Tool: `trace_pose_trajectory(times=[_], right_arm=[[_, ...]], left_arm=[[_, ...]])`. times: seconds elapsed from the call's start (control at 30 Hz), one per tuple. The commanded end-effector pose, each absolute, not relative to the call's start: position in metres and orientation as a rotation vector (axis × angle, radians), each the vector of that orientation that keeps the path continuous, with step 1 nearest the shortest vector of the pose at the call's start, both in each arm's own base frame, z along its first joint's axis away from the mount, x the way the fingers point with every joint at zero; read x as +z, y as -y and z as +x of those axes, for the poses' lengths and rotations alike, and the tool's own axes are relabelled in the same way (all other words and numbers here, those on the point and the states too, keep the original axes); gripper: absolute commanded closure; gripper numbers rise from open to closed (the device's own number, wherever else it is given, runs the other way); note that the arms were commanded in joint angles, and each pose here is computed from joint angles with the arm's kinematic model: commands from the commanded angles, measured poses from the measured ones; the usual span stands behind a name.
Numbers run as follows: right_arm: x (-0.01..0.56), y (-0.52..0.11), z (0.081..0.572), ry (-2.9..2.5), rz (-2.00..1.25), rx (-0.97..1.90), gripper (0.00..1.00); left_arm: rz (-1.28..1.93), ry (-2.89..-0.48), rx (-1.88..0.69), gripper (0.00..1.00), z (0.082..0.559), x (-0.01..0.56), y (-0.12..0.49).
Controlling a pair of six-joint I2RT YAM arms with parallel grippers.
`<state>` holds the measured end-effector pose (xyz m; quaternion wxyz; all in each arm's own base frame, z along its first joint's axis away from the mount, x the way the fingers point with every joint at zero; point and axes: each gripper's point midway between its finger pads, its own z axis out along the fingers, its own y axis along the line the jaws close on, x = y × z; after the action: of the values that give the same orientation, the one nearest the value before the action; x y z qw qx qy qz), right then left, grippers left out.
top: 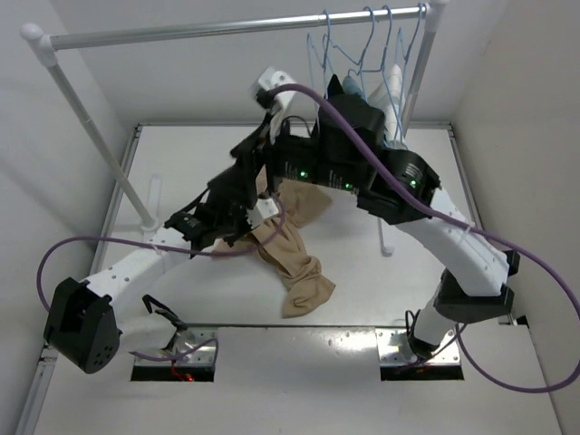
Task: Place the t-shirt on the hanger
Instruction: Grab a hanger with the right arm
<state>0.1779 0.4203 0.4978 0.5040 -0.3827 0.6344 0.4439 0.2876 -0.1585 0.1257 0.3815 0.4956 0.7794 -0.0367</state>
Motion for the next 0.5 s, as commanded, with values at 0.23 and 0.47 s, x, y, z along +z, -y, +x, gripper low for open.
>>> trace_pose_trajectory(times=[0.23,0.47], right_arm=[[0.529,-0.277,0.298,-1.457,-0.196,0.217,0.41],[0.515,-0.242,0.321,-1.477,-0.072,-0.060,0.31]], left_arm=[[1.246,-1.968,-0.124,1.00,0.283,0.125,0.161],[1.241,-1.949,-0.133,1.00,0.283,0.129,0.163]])
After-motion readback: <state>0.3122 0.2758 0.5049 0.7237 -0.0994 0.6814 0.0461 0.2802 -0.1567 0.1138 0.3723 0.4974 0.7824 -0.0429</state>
